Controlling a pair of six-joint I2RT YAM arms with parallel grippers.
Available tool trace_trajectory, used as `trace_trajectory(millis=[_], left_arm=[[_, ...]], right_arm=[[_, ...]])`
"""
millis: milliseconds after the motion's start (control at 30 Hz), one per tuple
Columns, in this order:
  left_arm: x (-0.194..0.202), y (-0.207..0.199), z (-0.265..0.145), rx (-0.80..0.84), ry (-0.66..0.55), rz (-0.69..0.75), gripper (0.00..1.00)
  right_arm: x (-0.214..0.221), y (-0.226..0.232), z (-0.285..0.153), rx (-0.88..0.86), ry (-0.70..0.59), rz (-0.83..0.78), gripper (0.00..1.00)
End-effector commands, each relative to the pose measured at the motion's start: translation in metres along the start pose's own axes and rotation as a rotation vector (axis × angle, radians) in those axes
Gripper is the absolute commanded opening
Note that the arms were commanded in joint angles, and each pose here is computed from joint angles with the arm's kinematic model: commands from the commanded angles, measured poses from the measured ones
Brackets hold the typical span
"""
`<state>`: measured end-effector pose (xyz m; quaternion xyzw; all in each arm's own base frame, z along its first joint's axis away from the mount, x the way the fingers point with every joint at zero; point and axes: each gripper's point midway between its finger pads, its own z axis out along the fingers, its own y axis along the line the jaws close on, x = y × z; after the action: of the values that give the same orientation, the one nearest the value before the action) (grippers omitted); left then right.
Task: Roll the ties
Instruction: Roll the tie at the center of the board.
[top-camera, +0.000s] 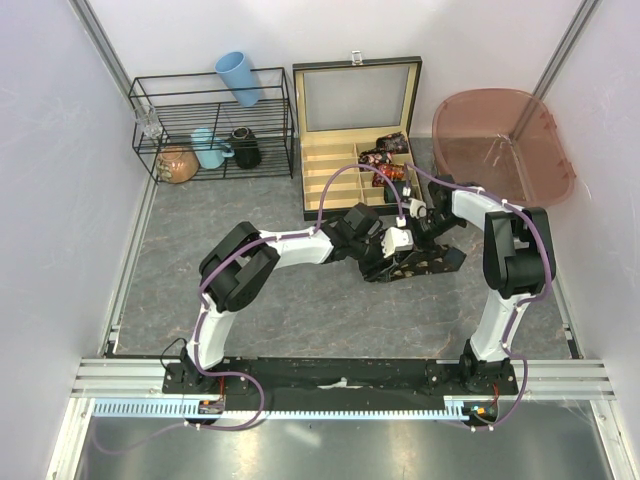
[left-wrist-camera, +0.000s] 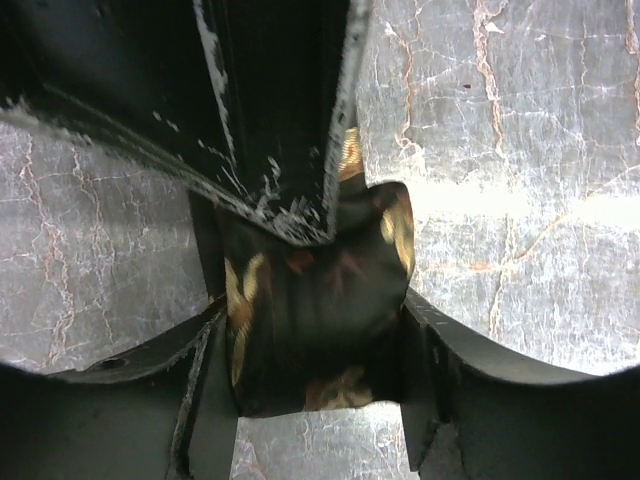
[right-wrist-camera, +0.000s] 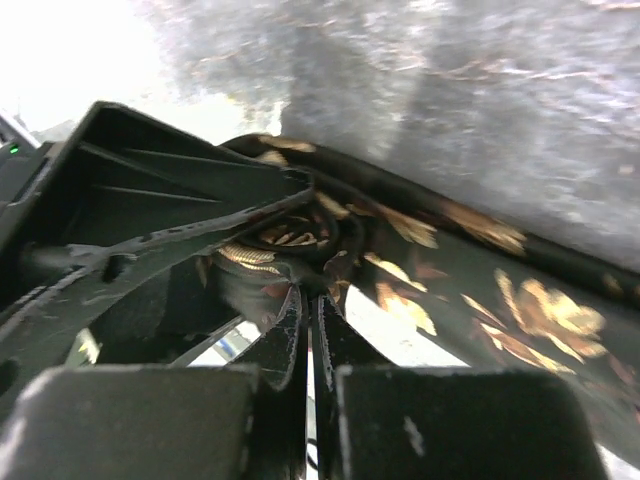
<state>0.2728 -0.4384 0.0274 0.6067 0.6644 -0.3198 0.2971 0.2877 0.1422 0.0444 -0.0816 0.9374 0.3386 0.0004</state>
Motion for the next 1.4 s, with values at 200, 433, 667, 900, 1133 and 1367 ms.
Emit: trace_trajectory(millis=[200,433,667,900,1133,1367], left_arm=[[-0.005,0.012,0.014,-0.018,-0.021,-0.077,0.63],[-0.010,0.025,0.025,-0.072,-0.012,-0.123,0.41],[0.025,0.011,0.014,-0.062,0.071,-0.079,0.08],[0.037,0.003,0.011,-0.035,0.093,-0.059,0.02],[0.015,0.014,0.007,-0.088,0.048,-0.068,0.02],[-0.027,0.026,-0.011,-0.167,-0.062,-0.078,0.02]], right_arm=[[-0.019,-0.057,0.009,0.255,-0.071,-0.023,0.00],[-0.020,-0.054,0.014,0.224,-0.072,0.005,0.00],[-0.034,-0.033,-0.029,0.085,-0.130,0.066,0.12],[-0.036,-0.047,-0.023,0.161,-0.134,0.091,0.22],[-0.011,-0.084,-0.002,0.317,-0.024,0.076,0.21],[-0.009,-0.103,-0.002,0.399,0.005,0.060,0.20]])
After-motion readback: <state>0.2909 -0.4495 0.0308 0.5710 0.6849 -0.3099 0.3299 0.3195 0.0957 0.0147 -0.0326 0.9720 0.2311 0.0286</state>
